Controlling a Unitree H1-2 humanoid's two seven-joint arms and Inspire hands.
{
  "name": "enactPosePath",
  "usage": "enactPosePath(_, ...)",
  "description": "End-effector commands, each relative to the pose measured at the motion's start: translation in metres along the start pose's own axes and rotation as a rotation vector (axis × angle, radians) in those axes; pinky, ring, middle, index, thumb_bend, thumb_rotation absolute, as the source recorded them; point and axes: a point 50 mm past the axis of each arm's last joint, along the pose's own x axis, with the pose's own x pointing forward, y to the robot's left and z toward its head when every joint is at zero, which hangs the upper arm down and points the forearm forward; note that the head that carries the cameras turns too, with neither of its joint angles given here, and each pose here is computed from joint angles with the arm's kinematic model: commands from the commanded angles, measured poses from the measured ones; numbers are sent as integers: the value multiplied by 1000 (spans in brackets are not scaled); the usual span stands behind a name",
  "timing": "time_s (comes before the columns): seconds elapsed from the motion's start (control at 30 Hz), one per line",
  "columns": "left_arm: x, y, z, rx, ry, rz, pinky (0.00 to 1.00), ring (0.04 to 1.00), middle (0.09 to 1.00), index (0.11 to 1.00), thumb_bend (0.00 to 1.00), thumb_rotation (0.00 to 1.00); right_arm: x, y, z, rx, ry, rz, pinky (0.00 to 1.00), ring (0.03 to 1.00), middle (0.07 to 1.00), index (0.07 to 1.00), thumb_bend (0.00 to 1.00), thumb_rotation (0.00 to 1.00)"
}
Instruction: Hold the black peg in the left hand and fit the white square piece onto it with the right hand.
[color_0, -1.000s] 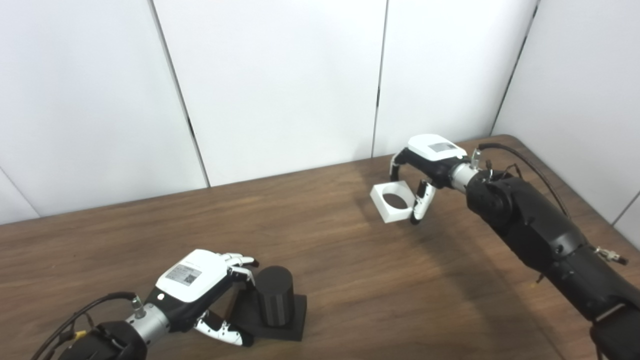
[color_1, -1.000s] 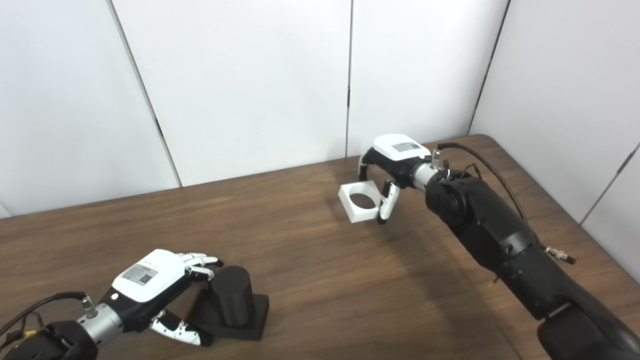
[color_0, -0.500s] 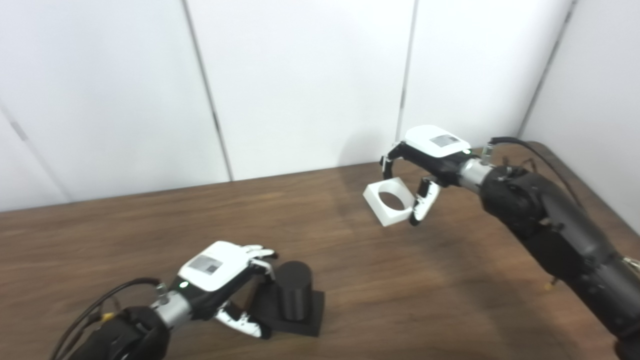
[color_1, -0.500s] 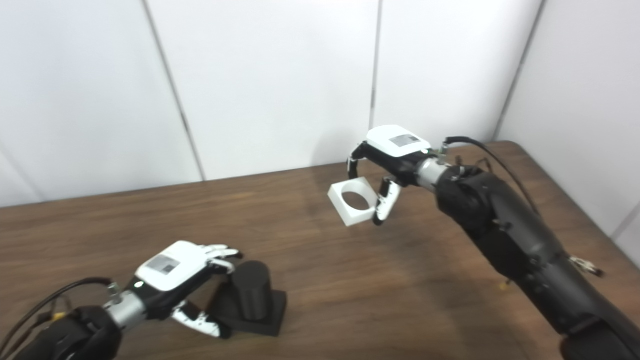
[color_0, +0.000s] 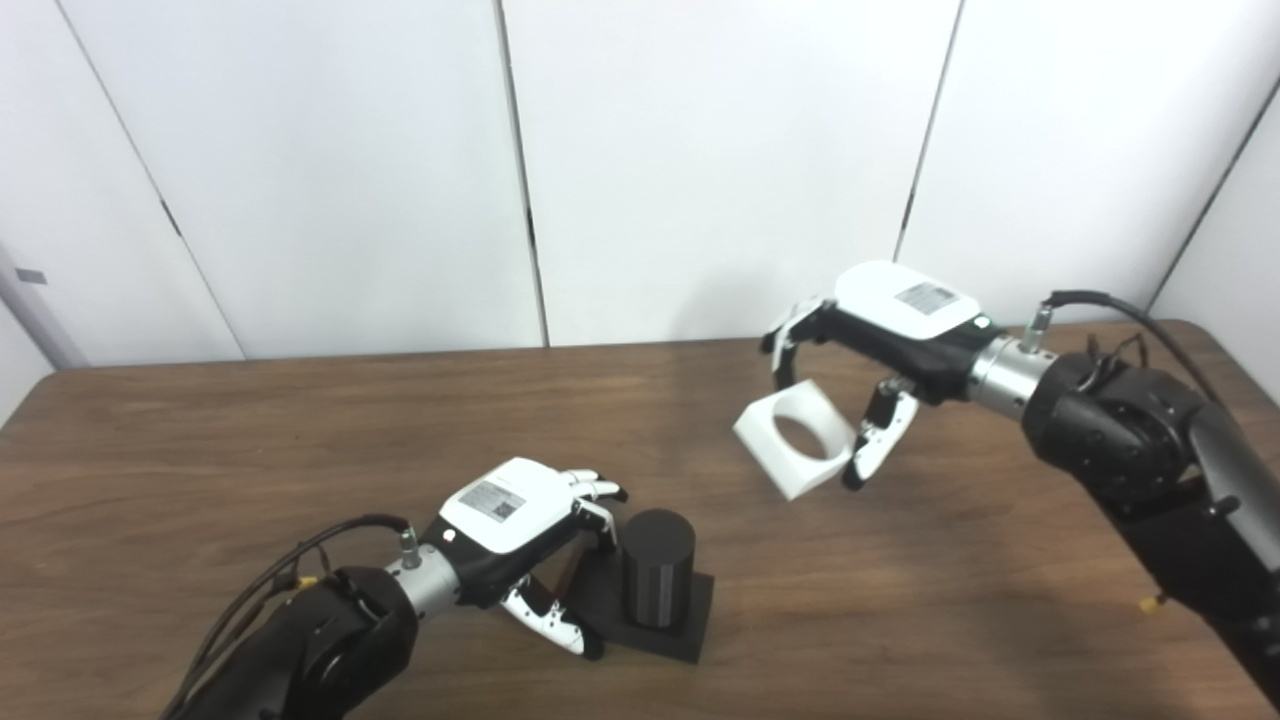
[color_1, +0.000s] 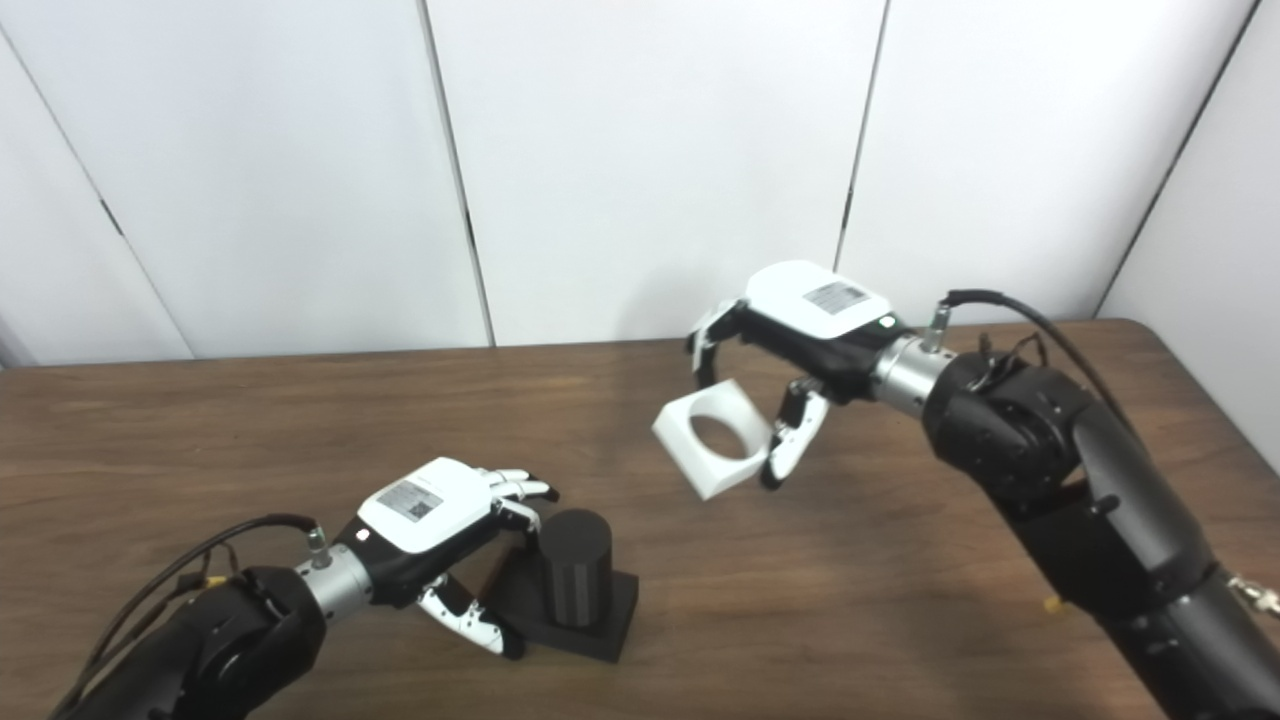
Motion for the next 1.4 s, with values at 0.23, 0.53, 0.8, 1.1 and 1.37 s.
enactPosePath(0.23, 4, -32, 9, 21, 5, -142, 826, 904, 899, 491, 521, 78, 9, -18, 35, -12, -122, -37, 652, 760, 752, 479, 520, 135)
enactPosePath(0.53, 8, -33, 12, 9, 9, -129, 831, 909, 892, 490, 521, 78, 19, -10, 53, 11, -186, -31, 654, 770, 754, 479, 519, 136)
enactPosePath(0.8, 10, -30, 12, 19, 9, -144, 845, 927, 907, 491, 520, 80, 27, 2, 63, 46, -220, -13, 662, 766, 752, 479, 519, 137)
enactPosePath(1.1, 10, -29, 14, 14, 4, -142, 846, 928, 904, 491, 520, 80, 29, 8, 63, 51, -226, -9, 656, 759, 747, 478, 518, 136)
enactPosePath(1.37, 10, -28, 18, 10, 0, -149, 849, 934, 913, 492, 519, 81, 28, 11, 61, 57, -218, 1, 651, 757, 750, 479, 519, 134)
